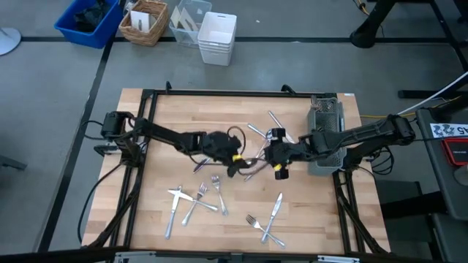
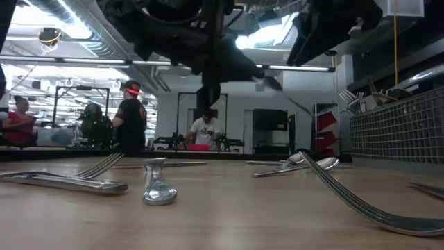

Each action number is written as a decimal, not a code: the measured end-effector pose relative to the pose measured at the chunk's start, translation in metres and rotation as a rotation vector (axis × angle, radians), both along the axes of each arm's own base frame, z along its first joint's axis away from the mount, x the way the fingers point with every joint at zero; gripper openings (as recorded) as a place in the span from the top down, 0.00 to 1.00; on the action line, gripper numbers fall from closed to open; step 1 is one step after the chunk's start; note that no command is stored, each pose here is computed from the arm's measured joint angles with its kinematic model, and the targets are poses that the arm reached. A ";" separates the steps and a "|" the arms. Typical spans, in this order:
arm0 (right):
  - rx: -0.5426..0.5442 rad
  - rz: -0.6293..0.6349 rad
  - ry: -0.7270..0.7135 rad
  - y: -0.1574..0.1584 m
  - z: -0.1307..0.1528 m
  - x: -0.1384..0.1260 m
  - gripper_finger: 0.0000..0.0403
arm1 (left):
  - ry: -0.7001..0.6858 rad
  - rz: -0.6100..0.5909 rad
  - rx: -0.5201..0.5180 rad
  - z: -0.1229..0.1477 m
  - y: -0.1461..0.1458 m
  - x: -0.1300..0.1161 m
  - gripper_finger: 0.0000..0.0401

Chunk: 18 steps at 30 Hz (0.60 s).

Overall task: Sort silverware
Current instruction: Put the bottom spoon into the bottom section of the utensil holder

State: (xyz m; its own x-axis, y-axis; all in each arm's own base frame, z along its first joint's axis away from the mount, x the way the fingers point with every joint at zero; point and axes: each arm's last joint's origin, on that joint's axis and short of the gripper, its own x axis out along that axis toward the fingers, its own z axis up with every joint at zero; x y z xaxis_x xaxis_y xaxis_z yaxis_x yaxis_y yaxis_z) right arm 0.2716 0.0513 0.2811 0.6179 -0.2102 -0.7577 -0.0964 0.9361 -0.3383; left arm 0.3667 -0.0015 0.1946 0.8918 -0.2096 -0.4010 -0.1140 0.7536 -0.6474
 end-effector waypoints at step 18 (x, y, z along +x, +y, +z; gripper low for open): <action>-0.649 -0.169 -0.187 0.051 0.013 -0.023 0.63 | -0.416 0.108 -0.305 0.045 0.057 0.003 0.99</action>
